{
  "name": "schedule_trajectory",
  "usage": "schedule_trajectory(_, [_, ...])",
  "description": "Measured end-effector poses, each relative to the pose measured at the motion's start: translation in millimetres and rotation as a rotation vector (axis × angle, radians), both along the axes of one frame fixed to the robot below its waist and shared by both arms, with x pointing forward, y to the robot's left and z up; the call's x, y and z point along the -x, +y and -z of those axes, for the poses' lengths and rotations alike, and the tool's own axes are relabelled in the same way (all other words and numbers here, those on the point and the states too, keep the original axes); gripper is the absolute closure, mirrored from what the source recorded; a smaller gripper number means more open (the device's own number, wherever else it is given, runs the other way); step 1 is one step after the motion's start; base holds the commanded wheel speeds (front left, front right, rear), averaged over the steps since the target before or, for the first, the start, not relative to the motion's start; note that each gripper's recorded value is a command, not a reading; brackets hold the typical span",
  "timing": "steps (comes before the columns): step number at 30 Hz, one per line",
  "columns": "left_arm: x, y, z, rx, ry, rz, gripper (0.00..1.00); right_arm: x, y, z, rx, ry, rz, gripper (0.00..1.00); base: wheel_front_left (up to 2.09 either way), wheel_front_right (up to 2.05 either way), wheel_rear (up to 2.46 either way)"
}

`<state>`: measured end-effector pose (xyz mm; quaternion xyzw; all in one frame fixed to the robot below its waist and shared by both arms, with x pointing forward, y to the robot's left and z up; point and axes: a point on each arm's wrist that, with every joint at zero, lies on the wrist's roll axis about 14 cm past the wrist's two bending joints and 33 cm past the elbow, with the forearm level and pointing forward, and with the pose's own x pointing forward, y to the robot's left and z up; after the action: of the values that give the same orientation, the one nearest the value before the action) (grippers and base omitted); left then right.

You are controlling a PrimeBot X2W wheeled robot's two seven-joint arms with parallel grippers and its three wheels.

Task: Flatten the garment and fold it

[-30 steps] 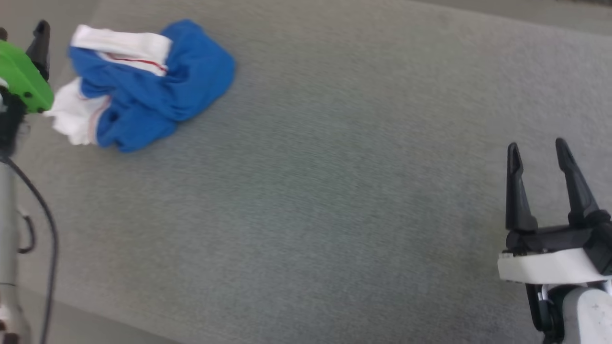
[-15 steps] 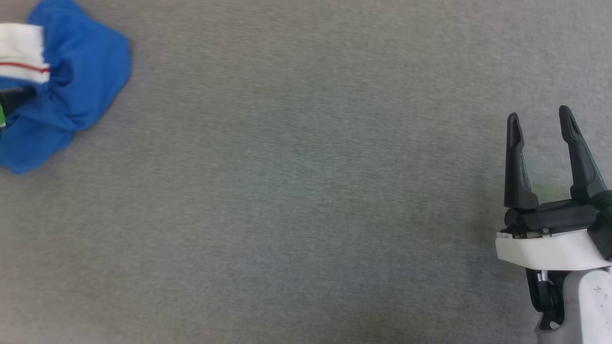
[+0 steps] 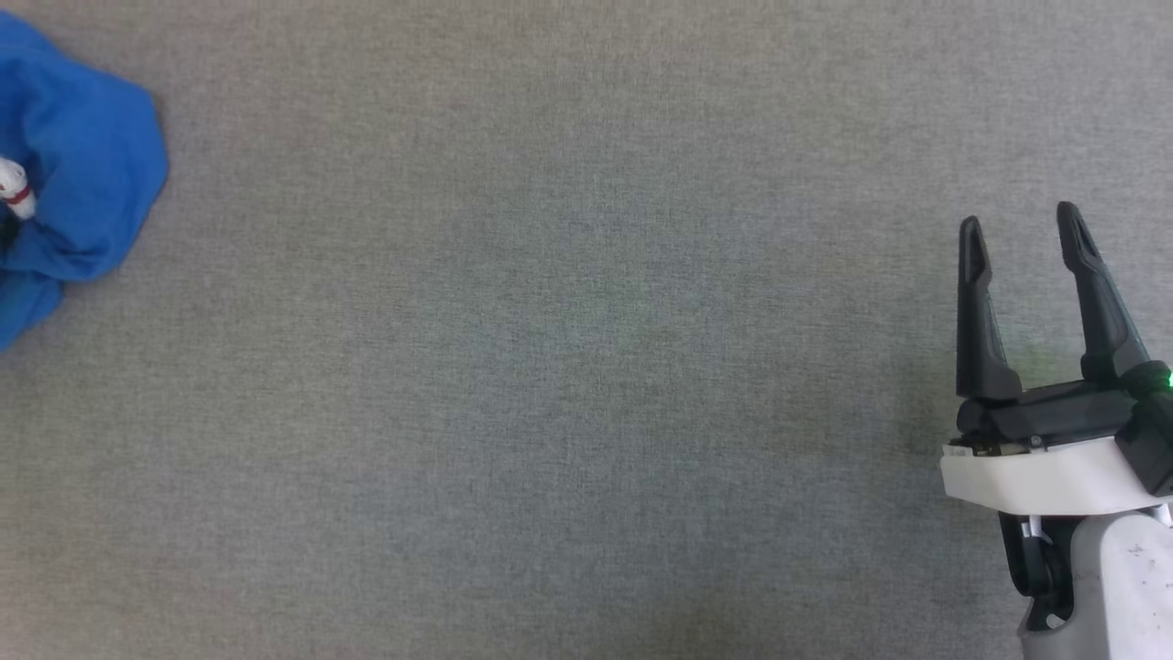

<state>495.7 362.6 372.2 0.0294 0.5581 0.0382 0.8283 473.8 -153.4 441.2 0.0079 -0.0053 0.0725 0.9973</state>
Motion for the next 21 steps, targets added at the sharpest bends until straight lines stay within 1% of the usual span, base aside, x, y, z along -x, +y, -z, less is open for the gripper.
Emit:
schedule_trajectory(4, [-1, 3, -19, -0.011, -0.071, 0.008, 1.0, 2, 3, -12, -0.01, -0.024, -0.007, 0.0, 0.0, 0.0, 0.0])
schedule_trajectory(7, [-5, 0, -42, -0.009, -0.143, 0.023, 1.0, 6, 7, -21, -0.022, -0.038, -0.016, 0.0, 0.0, 0.0, 0.0])
schedule_trajectory(12, [-13, -18, -94, -0.039, -0.274, 0.137, 1.0, 20, 12, -38, -0.054, -0.059, -0.028, 0.0, 0.0, 0.0, 0.0])
schedule_trajectory(16, [-17, -46, -138, -0.034, -0.407, 0.245, 1.0, 33, 13, -54, -0.064, -0.087, -0.033, 0.0, 0.0, 0.0, 0.0])
schedule_trajectory(21, [-18, -98, -188, -0.027, -0.534, 0.417, 1.0, 45, 11, -75, -0.072, -0.133, -0.029, 0.0, 0.0, 0.0, 0.0])
